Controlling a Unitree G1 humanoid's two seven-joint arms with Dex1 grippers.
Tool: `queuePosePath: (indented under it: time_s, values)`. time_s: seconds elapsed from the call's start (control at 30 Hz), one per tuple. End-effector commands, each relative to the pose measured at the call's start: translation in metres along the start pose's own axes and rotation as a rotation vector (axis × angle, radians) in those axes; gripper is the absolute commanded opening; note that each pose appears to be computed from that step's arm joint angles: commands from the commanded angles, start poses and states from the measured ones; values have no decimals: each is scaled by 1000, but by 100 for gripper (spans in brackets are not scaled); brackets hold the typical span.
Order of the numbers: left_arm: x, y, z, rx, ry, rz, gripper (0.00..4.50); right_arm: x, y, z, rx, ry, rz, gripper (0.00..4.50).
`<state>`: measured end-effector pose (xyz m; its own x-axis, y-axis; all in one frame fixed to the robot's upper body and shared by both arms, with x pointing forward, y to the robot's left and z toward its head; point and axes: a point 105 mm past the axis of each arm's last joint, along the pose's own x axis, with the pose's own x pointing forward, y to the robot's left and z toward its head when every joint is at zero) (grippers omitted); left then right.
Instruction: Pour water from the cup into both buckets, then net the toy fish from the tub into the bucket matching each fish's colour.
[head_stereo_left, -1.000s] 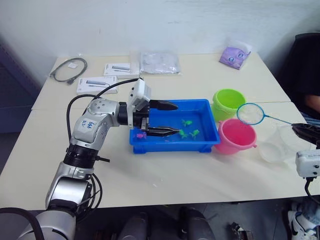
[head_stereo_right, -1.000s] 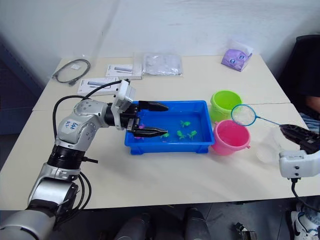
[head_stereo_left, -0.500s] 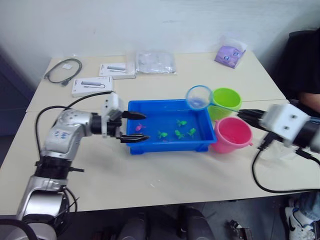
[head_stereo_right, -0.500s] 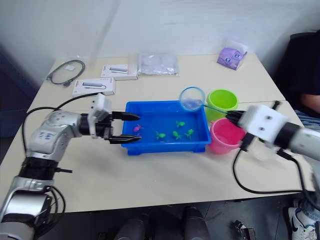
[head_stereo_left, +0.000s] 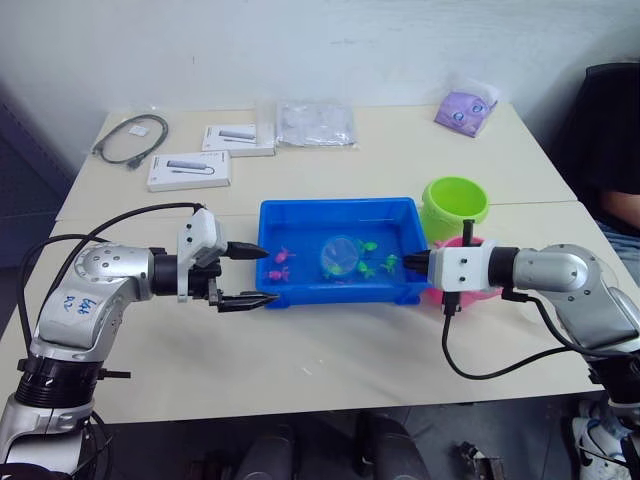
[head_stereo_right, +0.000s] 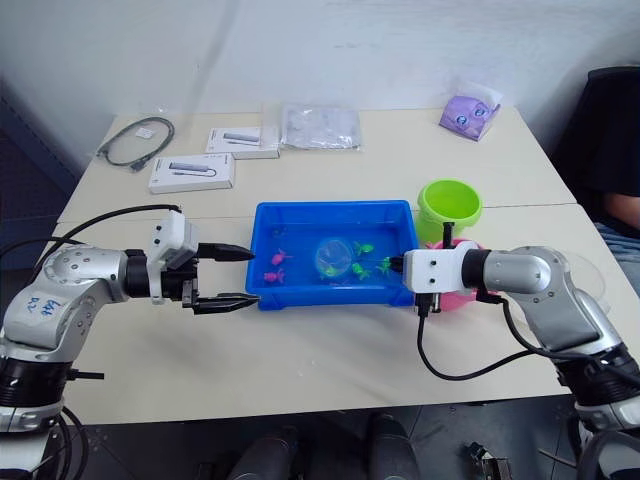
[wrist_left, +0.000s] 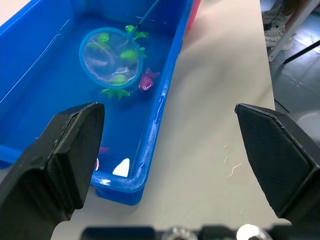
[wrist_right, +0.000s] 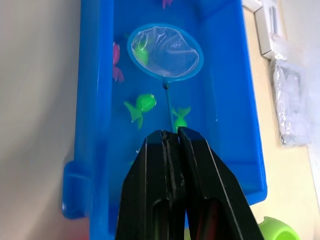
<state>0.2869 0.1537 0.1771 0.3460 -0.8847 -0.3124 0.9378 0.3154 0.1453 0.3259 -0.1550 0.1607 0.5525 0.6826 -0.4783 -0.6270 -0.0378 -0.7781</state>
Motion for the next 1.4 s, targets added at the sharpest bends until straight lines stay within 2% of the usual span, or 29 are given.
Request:
queuePosePath:
  time_s: [0.03, 0.3, 0.4, 0.63, 0.83, 0.93, 1.17, 1.33, 1.4]
  values:
    - [-6, -4, 12, 37, -19, 20, 449, -2, -10, -7, -65, 31, -28, 0]
    - [-9, -2, 15, 39, -14, 41, 449, -5, -3, -15, -187, 47, 11, 0]
    - [-8, -1, 16, 43, -19, 39, 449, -9, 2, -8, -176, -2, 15, 0]
    - [1, 2, 20, 54, -45, 17, 449, -11, 10, 3, 68, -69, -1, 0]
    - [9, 5, 29, 52, -92, -26, 449, -24, -2, 6, 440, -125, -79, 0]
    - [15, 7, 35, 57, -122, -48, 449, -34, -6, 6, 520, -122, -120, 0]
    - [39, 8, 57, 84, -208, -162, 449, -87, -13, 5, 582, -28, -284, 0]
    - [63, 7, 74, 122, -269, -274, 449, -145, -1, 4, 599, 125, -426, 0]
    - [73, 5, 81, 134, -288, -326, 449, -175, 8, 4, 572, 232, -484, 0]
